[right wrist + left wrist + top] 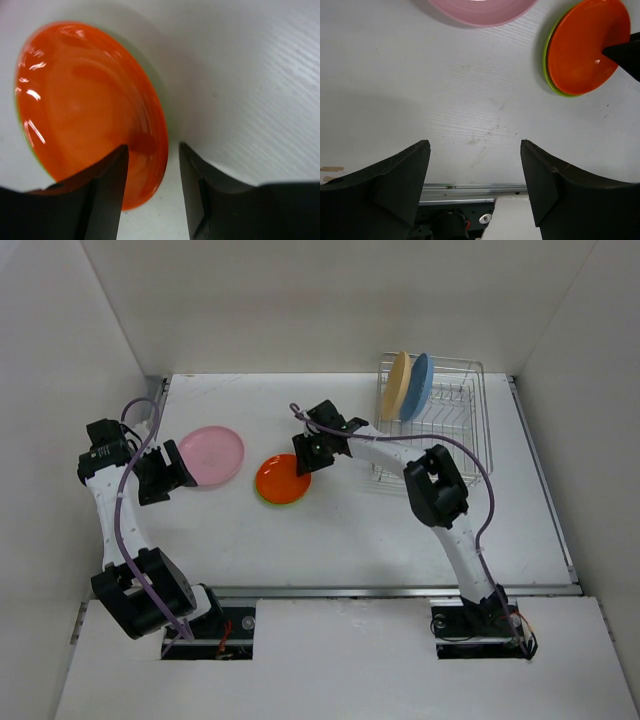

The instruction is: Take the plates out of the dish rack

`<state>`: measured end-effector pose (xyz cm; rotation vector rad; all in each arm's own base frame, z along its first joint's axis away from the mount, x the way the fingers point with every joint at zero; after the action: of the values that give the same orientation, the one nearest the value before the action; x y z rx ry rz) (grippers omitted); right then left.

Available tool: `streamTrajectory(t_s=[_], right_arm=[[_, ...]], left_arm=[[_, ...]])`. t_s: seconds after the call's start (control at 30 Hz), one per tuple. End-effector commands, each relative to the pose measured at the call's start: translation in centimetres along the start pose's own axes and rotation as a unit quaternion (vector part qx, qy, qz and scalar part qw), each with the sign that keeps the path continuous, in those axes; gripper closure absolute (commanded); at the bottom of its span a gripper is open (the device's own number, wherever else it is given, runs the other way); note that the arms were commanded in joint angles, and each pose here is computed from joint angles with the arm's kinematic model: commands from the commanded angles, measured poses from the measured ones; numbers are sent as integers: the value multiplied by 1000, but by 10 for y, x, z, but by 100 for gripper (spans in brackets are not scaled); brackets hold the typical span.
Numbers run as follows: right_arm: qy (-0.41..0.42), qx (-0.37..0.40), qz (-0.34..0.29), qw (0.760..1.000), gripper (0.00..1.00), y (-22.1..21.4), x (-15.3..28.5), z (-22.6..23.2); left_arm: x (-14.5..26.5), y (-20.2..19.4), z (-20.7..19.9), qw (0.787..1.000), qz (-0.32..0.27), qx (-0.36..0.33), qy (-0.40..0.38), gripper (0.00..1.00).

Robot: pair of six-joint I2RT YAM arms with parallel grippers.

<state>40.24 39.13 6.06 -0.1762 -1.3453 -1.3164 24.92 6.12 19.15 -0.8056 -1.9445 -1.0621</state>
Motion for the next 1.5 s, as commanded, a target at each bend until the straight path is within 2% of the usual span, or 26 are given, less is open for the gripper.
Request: streamTrajectory(t_s=[0.0, 0.13, 0.37, 0.43, 0.57, 0.6, 0.63, 0.73, 0.83, 0.87, 0.97, 1.17, 1.23, 1.27, 1.33, 1.37, 1.47], right_arm=[[-19, 11, 14, 1000, 48, -2, 7, -3], [-69, 24, 11, 997, 43, -4, 31, -14], [-99, 41, -84, 991, 37, 25, 119, 4], [-116, 39, -143, 982, 33, 48, 165, 12], [-219, -32, -254, 941, 24, 84, 258, -28], [-269, -62, -275, 921, 24, 88, 281, -59], [-288, -81, -299, 906, 24, 94, 304, -71], [-365, -143, -327, 860, 23, 95, 343, -130], [-394, -176, -332, 839, 21, 105, 357, -176], [-394, -182, -309, 846, 21, 103, 338, -193], [-371, -192, -300, 858, 21, 113, 318, -224], [-389, -212, -278, 852, 23, 113, 284, -269], [-404, -237, -272, 841, 29, 106, 279, -281], [-409, -243, -270, 837, 38, 104, 276, -285], [-413, -243, -271, 835, 47, 101, 275, -286], [-410, -243, -266, 838, 58, 98, 271, -286], [-396, -233, -267, 847, 74, 102, 268, -283]], left_arm=[[-2, -2, -1, 1000, 5, -5, -9, 30], [-1, -4, -1, 1000, 10, -3, -9, 30], [-1, -4, -1, 1000, 10, -3, -9, 30], [-1, -4, -1, 1000, 10, -3, -9, 30], [1, -4, -2, 1000, 5, -5, -9, 30], [1, -4, -2, 1000, 5, -5, -9, 30], [1, -4, -2, 1000, 5, -5, -9, 30], [0, -2, -2, 1000, 1, -7, -9, 30], [-2, -2, -1, 1000, 5, -5, -9, 30], [-4, 0, 0, 1000, 5, -5, -9, 30], [-8, -3, 2, 1000, 14, -2, -9, 30], [-8, -5, 2, 1000, 18, 0, -8, 30], [-8, -5, 2, 1000, 18, 0, -8, 30], [-8, -5, 2, 1000, 18, 0, -8, 30], [-8, -5, 2, 1000, 18, -4, -8, 30], [-8, -5, 2, 1000, 18, -4, -8, 30], [-10, -5, 3, 1000, 22, -3, -8, 30]])
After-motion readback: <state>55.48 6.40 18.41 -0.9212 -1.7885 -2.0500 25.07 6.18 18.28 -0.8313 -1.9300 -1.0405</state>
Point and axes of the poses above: each gripper's point midway between its finger pads, its own x axis back along the fingers, its own z axis along the line the jaws close on, y = z × x, the point moved 2 cm from there along x, back along the fingers, and after that the axes turned 4 degrees about x, right-handed, at the moved point
